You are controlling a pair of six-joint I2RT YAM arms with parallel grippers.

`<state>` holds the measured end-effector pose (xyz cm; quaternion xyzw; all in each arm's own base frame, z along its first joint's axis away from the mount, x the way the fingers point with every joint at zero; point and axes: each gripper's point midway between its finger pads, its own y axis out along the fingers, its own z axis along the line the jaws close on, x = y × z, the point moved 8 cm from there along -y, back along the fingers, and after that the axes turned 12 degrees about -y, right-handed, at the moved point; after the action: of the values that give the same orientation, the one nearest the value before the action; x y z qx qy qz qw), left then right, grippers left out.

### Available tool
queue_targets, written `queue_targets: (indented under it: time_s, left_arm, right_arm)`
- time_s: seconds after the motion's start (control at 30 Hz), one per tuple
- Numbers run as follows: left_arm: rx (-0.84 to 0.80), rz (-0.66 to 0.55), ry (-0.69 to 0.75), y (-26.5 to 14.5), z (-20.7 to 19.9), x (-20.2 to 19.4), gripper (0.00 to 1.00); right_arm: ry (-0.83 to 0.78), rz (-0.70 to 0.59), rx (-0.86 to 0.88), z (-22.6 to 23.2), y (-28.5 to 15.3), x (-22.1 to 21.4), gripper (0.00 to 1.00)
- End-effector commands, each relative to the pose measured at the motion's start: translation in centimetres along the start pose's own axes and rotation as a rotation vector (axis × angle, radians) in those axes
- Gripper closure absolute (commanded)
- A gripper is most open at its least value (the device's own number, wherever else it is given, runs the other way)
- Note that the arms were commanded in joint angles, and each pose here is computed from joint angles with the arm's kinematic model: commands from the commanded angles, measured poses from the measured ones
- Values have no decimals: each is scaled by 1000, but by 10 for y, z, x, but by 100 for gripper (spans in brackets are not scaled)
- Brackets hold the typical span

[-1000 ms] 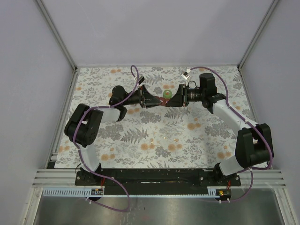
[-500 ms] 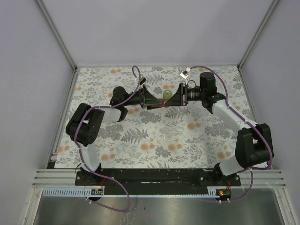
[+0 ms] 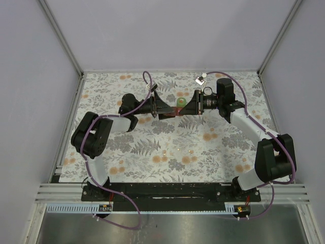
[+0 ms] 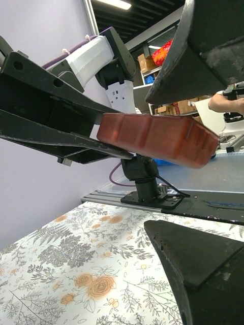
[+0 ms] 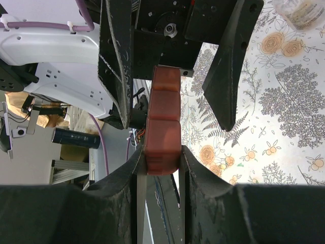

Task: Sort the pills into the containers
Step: Close the pill container at the center of the board, then place the pill container at the center of the board.

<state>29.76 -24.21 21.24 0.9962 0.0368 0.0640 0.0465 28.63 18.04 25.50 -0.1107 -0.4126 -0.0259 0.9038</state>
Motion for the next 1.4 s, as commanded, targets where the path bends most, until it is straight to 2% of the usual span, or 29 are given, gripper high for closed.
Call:
queue_targets:
  time_s: [0.0,0.23,0.53,0.97,1.37]
  left_arm:
    - [-47,11,113,-5,-20,1,1]
    - [-23,-46,112,-23,-15,9,1]
    - [19,-133,174,-46,-31,21,1]
    - [27,-141,229,-51,-50,21,1]
    - [16,-134,227,-51,-53,20,1]
  right_arm:
    - [-50,-13,-10,1,-5,4,92]
    - [-14,16,-54,-8,-11,-5,92]
    - [57,112,-155,-33,-16,-38,92]
    - [209,245,-256,-79,-12,-96,92]
    - [272,316,-306,-102,-8,-115,92]
